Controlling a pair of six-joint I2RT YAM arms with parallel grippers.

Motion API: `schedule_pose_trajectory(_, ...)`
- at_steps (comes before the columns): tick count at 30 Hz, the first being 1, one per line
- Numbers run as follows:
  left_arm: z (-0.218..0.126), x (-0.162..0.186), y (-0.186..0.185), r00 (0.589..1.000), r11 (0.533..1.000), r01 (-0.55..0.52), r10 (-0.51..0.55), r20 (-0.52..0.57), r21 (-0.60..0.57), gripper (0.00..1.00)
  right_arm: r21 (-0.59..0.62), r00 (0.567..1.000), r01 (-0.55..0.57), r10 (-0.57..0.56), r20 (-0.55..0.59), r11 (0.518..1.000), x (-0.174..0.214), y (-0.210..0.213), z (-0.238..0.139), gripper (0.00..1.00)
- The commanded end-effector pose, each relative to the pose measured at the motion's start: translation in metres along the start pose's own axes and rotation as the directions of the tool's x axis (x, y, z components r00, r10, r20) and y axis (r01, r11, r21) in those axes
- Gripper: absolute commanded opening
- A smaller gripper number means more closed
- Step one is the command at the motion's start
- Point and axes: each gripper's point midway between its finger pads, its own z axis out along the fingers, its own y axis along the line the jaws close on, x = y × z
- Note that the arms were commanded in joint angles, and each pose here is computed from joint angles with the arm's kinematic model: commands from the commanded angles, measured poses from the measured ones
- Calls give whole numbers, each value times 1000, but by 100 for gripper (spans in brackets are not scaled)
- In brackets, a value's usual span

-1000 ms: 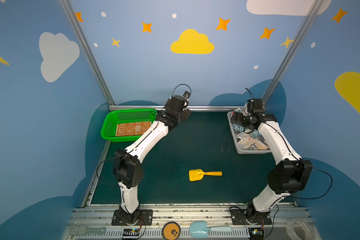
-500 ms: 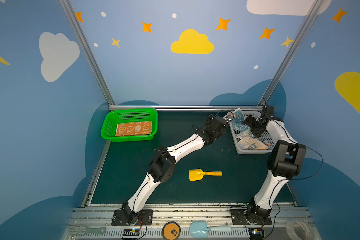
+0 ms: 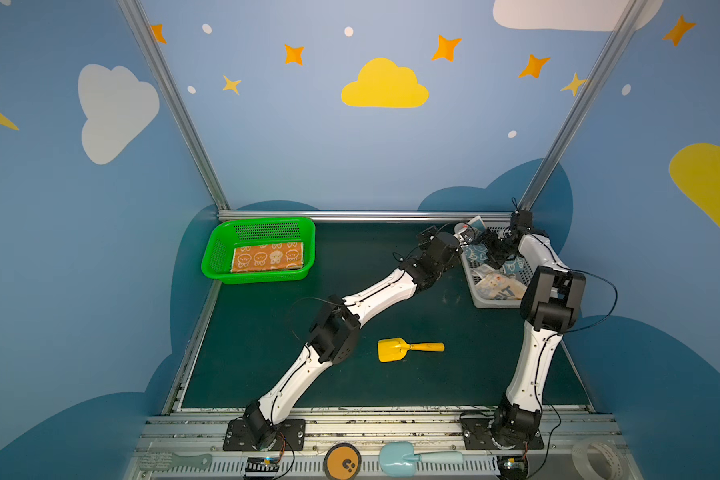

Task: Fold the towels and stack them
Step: 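Reach the right gripper into the white basket and grasp a blue towel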

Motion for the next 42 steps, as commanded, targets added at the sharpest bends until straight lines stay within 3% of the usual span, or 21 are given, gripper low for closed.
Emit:
schedule_pose_trajectory(1,6,9,-7,1000,1000,-26,25,-17,-5,100,8,999,-28,28,-21,1000,1,-2,10,83)
schedule_pose_trajectory(7,10,18,-7,999,999,-36,35,-27,-12,100,39,998,-55,56,-24,998,-3,-9,21,70)
schedule_pose_trajectory(9,11,19,-6,999,999,-35,34,-32,-15,100,41,998,-56,57,-23,998,-4,-10,23,58)
schedule_pose_trajectory(12,9,18,-4,999,999,-29,29,-29,-17,100,40,998,-53,54,-18,998,-5,-9,23,26)
schedule_pose_trajectory(13,9,18,-4,999,1000,-27,27,-29,-12,100,36,999,-50,50,-15,998,-5,-7,22,21)
schedule_pose_trajectory(20,1,18,14,999,999,-12,10,-44,-49,100,-37,1000,8,-8,-2,999,-4,26,-12,0)
schedule_pose_trajectory(23,-8,18,29,999,997,13,-16,-38,-71,100,-60,999,47,-46,25,997,0,45,-39,0)
schedule_pose_trajectory(29,-32,39,81,967,973,220,-226,-119,-63,100,-135,969,240,-229,91,961,28,115,-102,0)
schedule_pose_trajectory(32,-55,50,103,946,953,292,-300,-123,-83,100,-174,918,391,-371,136,904,61,161,-130,0)
schedule_pose_trajectory(36,-91,75,132,901,909,396,-412,-135,-134,100,-207,814,578,-541,209,789,117,221,-161,0)
schedule_pose_trajectory(42,-151,129,168,809,816,537,-570,-143,-213,100,-273,711,703,-647,276,657,204,287,-190,0)
